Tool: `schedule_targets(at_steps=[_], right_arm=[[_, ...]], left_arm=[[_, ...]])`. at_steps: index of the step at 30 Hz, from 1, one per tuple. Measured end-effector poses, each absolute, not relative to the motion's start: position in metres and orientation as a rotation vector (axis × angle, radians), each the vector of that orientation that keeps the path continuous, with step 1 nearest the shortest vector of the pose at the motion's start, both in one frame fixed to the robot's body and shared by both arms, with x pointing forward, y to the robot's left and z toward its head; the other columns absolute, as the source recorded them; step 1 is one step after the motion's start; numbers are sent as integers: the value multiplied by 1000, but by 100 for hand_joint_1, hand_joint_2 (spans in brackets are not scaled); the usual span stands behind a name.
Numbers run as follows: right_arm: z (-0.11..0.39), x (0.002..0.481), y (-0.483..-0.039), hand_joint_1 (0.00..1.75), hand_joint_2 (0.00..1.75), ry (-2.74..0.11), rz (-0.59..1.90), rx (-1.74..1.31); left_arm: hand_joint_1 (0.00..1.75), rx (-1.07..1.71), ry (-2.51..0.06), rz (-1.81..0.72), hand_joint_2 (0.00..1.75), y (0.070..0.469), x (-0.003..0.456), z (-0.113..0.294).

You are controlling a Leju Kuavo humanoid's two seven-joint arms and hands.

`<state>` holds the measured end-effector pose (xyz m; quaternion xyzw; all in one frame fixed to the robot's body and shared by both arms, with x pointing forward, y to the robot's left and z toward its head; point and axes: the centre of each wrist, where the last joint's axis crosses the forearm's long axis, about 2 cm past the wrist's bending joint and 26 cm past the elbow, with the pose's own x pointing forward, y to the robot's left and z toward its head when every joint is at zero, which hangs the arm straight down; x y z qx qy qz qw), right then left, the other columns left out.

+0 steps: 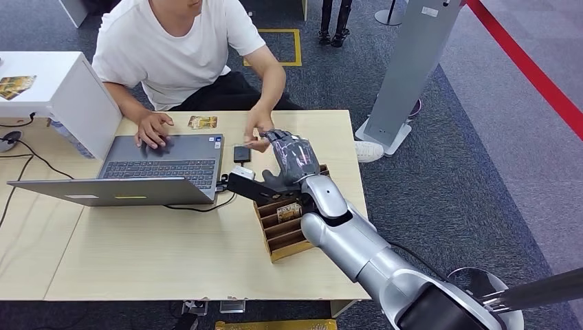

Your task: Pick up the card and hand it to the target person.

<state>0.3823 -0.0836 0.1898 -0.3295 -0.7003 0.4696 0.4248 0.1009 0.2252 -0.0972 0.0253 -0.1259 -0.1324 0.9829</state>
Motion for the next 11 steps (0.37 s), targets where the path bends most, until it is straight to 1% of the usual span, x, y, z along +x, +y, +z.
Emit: schedule_targets(at_steps=[11], right_arm=[[184, 383, -86, 0, 175, -1735, 1155, -822]], left_arm=[[0, 62, -253, -259, 175, 227, 100, -98]])
